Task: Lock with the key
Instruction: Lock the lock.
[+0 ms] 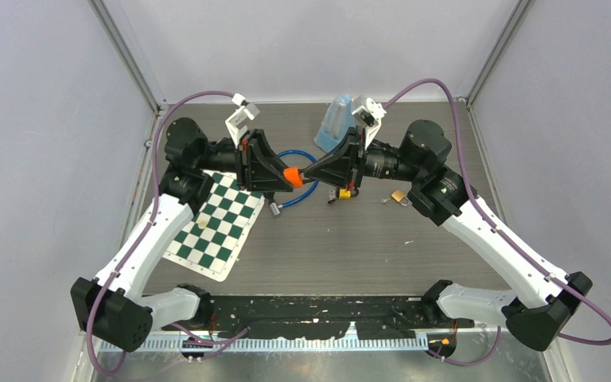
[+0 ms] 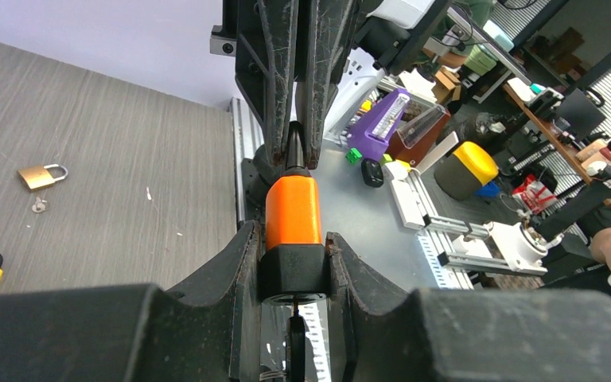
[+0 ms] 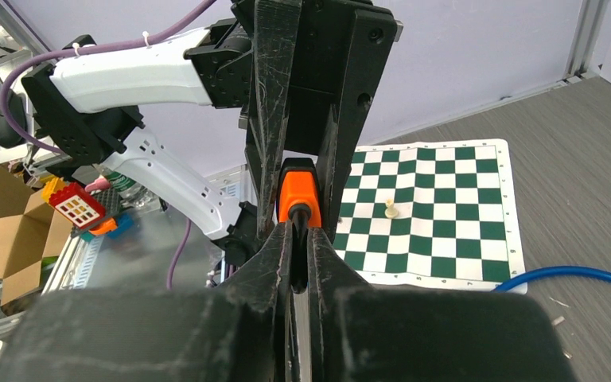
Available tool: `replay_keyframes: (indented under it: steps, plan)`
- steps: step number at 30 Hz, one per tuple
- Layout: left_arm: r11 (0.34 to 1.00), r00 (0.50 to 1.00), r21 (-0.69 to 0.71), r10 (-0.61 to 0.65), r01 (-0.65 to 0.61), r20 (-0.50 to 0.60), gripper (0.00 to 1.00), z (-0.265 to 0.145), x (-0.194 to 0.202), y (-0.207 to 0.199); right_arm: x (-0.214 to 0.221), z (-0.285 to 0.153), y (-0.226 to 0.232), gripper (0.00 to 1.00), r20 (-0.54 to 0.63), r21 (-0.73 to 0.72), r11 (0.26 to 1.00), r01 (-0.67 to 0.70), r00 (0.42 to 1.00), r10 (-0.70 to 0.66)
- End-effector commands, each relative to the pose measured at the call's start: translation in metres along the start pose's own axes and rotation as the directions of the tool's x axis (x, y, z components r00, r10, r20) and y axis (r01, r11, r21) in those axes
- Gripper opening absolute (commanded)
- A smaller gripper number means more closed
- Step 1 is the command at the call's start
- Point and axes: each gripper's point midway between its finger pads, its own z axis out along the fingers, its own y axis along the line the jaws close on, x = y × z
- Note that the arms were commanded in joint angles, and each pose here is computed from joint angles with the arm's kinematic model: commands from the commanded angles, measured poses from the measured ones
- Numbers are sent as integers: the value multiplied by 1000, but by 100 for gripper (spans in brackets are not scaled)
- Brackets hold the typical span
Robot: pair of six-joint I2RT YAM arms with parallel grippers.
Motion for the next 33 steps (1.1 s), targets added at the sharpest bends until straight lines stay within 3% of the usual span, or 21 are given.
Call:
replay_keyframes:
  steps: [1,11,25,31,33]
  plan:
    - [987,981,-74,149,-140,122,0,5,-30,-5,-5,18,15,5,22,-56,998,7,1000,-6]
    - [974,959,-119,211,-191,189,0,5,-49,-8,25,34,25,5,-32,-128,990,-53,998,49]
    - [958,935,-98,285,-270,211,0,9,-81,-20,109,38,24,5,-202,-139,980,-140,973,110]
    - [963,944,-89,267,-254,194,0,10,-76,-16,68,35,8,5,-113,-40,994,-105,989,100]
    - [966,950,-104,253,-237,182,0,8,-69,-11,43,29,-1,11,-53,5,995,-102,993,102]
